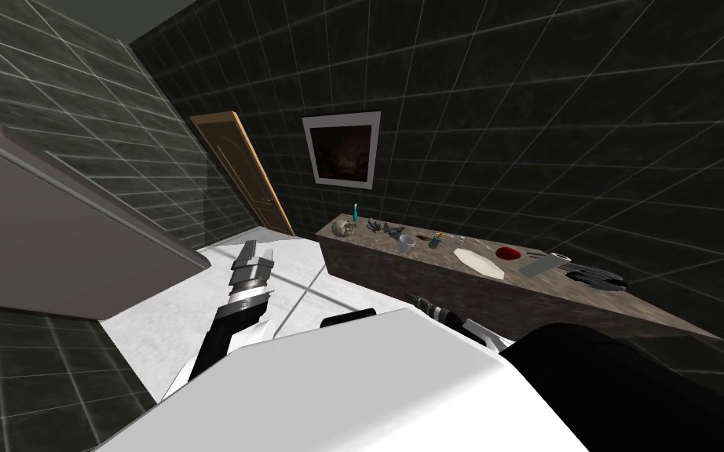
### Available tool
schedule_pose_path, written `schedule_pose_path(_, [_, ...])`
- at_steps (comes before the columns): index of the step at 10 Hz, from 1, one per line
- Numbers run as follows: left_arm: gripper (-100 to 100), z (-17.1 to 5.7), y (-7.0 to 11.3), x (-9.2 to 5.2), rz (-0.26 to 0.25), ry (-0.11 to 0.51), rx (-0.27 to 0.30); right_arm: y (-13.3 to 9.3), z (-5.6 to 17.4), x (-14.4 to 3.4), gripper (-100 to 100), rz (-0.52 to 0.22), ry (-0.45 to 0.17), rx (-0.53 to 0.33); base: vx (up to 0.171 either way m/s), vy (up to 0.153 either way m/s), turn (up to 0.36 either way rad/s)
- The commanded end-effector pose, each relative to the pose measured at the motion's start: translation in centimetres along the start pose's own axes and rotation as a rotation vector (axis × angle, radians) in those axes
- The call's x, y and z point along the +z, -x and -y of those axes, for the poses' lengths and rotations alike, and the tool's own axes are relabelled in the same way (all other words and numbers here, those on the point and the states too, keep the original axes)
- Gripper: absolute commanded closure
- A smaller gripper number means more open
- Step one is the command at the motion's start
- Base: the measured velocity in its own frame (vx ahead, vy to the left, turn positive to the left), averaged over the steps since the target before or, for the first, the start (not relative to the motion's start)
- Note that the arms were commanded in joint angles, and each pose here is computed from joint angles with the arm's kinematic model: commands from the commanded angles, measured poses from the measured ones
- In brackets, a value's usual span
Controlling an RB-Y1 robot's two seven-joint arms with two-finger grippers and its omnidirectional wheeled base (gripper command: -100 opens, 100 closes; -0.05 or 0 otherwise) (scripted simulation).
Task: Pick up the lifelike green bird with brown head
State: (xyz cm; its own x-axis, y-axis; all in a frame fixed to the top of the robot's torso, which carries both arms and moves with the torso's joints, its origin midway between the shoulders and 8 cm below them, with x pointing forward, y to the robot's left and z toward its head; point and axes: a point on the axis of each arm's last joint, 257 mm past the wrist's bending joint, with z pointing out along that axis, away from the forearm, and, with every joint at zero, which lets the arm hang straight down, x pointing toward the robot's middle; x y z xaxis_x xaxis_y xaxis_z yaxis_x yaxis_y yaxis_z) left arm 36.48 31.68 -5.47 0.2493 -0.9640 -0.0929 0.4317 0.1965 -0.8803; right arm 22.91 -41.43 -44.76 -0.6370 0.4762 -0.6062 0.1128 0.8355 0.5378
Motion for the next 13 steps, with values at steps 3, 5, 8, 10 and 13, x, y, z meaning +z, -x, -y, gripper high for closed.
schedule_pose_path(3, [0, 0.0, 0.0, 0.0, 0.0, 0.0, 0.0, -0.5, 4.7, -3.0, -100, -0.08, -0.09, -0.07, 0.031, 0.042, 0.12])
schedule_pose_path(5, [0, 0.0, 0.0, 0.0, 0.0, 0.0, 0.0, -0.5, 4.7, -3.0, -100, -0.08, -0.09, -0.07, -0.003, -0.004, -0.01])
schedule_pose_path(8, [0, 0.0, 0.0, 0.0, 0.0, 0.0, 0.0, -0.5, 4.7, -3.0, -100, -0.08, -0.09, -0.07, -0.003, -0.003, -0.01])
schedule_pose_path(10, [0, 0.0, 0.0, 0.0, 0.0, 0.0, 0.0, -0.5, 4.7, -3.0, -100, -0.08, -0.09, -0.07, -0.003, -0.004, -0.011])
schedule_pose_path(13, [0, 0.0, 0.0, 0.0, 0.0, 0.0, 0.0, 1.7, 6.9, -4.4, -100, -0.101, -0.133, -0.149, 0.012, 0.015, 0.044])
